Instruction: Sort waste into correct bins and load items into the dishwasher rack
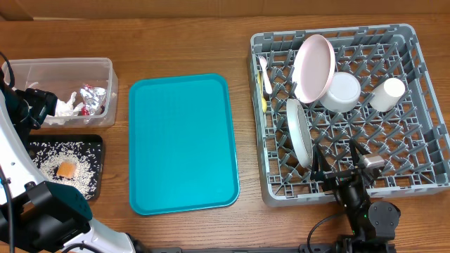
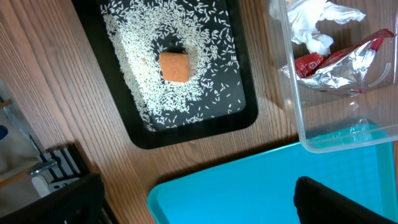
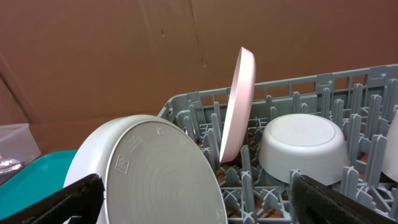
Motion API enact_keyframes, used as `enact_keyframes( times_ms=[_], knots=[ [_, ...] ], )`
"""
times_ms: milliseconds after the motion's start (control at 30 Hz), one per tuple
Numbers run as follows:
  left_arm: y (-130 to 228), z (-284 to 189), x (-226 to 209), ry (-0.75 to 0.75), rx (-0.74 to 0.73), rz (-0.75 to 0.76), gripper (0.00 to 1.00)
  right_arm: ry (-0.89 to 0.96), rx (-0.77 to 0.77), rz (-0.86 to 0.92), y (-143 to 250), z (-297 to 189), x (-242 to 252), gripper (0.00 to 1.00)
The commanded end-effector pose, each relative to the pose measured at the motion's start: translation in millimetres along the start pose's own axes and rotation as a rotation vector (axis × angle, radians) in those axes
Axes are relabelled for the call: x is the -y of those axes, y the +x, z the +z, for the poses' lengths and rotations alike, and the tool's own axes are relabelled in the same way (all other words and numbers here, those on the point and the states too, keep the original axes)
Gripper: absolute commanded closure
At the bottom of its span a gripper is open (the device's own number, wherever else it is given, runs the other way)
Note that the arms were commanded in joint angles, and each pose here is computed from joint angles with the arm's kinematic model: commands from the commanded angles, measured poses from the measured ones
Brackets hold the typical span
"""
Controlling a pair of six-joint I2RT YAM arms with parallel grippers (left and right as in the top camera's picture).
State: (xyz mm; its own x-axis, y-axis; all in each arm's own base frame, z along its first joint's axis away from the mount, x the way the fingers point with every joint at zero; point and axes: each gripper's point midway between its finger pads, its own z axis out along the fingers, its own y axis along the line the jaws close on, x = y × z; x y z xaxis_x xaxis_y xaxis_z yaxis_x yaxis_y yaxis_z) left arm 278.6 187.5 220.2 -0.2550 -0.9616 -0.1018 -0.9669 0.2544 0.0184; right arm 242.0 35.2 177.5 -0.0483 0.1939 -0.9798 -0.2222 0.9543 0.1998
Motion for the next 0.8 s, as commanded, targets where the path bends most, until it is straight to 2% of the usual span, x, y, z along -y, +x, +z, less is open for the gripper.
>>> enact_keyframes(
  times_ms=[0, 300, 467, 600, 767],
  knots=[
    [2.1, -1.9, -0.1, -0.004, 0.008, -0.005, 0.0, 0.011, 0.005, -0.005, 1.5, -0.1, 2.8, 0.0],
    [4.4, 1.9, 6.6, -0.005, 0.005, 0.013, 0.0, 0.011, 0.005, -0.005, 1.5, -0.1, 2.7, 0.0],
    [12.3, -17.9, 21.1, 0.069, 0.072, 0.056, 0.0, 0.011, 0.005, -0.005, 1.5, -0.1, 2.8, 0.0],
    [43.3, -53.3, 32.5, 0.161, 0.138, 0.148, 0.0, 0.011, 0.005, -0.005, 1.5, -0.1, 2.7, 0.0],
    [106.5, -96.0, 44.7, 0.297, 0.196, 0.338, 0.0, 0.011, 0.005, -0.005, 1.5, -0.1, 2.8, 0.0]
  ],
)
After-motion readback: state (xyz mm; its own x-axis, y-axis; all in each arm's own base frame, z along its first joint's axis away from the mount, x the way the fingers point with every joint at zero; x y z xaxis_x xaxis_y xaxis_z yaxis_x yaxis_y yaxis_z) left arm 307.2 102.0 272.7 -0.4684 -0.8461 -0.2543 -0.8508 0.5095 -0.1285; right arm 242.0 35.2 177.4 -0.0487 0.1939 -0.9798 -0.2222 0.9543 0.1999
